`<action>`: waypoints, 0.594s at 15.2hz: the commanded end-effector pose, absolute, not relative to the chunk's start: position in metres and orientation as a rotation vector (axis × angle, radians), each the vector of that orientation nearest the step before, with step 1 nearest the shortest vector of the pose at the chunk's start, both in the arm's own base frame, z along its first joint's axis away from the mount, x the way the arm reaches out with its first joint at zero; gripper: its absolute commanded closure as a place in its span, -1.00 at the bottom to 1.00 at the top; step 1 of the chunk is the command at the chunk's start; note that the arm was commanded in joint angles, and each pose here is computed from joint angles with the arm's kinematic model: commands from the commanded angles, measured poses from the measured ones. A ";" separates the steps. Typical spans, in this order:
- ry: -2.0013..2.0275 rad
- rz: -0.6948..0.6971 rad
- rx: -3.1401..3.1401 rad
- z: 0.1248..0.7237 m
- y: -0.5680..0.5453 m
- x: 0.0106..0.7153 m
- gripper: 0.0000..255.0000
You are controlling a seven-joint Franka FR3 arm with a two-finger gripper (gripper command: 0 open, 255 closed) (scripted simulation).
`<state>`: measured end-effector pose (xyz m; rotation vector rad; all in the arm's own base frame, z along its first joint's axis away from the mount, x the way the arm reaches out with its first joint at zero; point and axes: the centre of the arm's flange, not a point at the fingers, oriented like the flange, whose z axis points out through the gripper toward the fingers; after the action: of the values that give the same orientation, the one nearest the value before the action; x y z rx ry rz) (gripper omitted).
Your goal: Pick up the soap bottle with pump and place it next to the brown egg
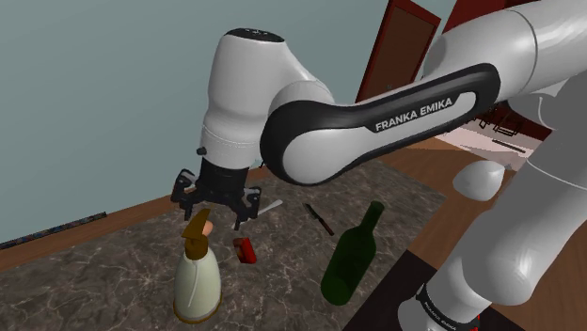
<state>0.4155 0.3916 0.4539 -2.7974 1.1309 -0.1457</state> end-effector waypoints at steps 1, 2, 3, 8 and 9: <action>1.131 -0.144 -2.798 0.478 0.390 0.413 -1.00; 1.131 -0.144 -2.798 0.488 0.390 0.411 -1.00; 1.131 -0.144 -2.798 0.488 0.390 0.411 -1.00; 1.131 -0.144 -2.798 0.488 0.390 0.411 -1.00; 1.131 -0.144 -2.798 0.488 0.390 0.411 -1.00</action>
<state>0.4113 0.3896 0.4879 -2.7977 1.1307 -0.1444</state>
